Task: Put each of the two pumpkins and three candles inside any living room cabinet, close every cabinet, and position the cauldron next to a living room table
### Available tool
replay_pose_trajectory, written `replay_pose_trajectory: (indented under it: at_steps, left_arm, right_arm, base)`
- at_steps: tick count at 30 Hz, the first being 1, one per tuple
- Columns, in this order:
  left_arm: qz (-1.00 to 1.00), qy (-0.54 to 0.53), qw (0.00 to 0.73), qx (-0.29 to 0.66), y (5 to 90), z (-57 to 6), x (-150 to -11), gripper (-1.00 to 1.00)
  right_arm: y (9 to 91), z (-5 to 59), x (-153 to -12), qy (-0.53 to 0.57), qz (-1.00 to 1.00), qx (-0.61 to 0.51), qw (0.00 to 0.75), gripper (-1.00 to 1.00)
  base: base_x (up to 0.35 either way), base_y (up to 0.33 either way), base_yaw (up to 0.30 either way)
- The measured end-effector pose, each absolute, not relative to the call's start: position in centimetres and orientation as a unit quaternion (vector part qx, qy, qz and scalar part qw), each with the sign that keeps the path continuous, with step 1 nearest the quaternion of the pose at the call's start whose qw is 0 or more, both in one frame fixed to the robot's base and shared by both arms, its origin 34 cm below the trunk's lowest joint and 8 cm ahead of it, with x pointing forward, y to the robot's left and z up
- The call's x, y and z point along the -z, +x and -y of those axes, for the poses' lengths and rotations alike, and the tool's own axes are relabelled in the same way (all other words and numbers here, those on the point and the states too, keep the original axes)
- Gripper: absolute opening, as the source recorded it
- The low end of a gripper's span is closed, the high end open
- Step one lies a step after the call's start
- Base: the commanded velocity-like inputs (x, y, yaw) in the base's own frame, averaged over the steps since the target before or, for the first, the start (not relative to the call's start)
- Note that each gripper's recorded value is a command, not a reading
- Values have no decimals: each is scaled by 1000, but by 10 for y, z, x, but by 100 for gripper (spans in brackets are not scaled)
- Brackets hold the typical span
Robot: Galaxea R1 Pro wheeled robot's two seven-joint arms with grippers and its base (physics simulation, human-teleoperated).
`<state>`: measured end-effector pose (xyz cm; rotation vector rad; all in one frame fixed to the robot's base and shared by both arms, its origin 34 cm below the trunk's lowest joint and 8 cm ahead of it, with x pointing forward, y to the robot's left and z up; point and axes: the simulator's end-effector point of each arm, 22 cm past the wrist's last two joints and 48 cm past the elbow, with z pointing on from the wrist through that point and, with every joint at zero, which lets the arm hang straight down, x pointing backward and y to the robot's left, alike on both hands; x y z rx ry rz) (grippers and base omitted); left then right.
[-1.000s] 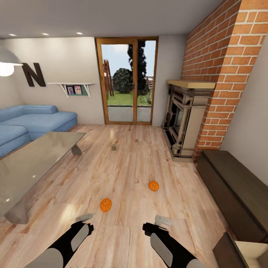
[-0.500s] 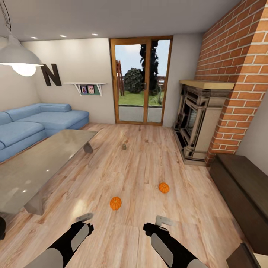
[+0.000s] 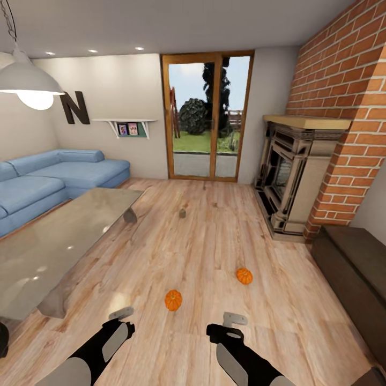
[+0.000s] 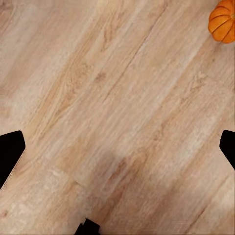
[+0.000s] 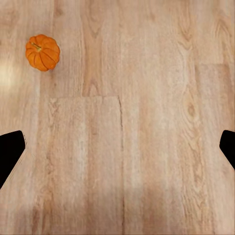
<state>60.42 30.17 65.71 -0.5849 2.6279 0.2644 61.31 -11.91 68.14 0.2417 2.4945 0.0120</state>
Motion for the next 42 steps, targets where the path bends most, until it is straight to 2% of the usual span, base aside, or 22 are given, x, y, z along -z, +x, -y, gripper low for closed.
replay_pose_trajectory:
  at_steps: [11, 27, 42]
  left_arm:
    - [-948, -211, 216, -95, 604, -302, -657, 100]
    - [-948, -211, 216, -95, 604, -302, -657, 100]
    - [-948, -211, 217, -96, 604, -302, -657, 100]
  right_arm:
    - [613, 120, -680, 98, -946, -6, 310, 100]
    - [613, 119, -681, 96, -946, -6, 310, 100]
    - [613, 119, -681, 97, -946, -6, 311, 100]
  base:
    - [119, 104, 7]
    - [12, 6, 263]
    - [243, 173, 44]
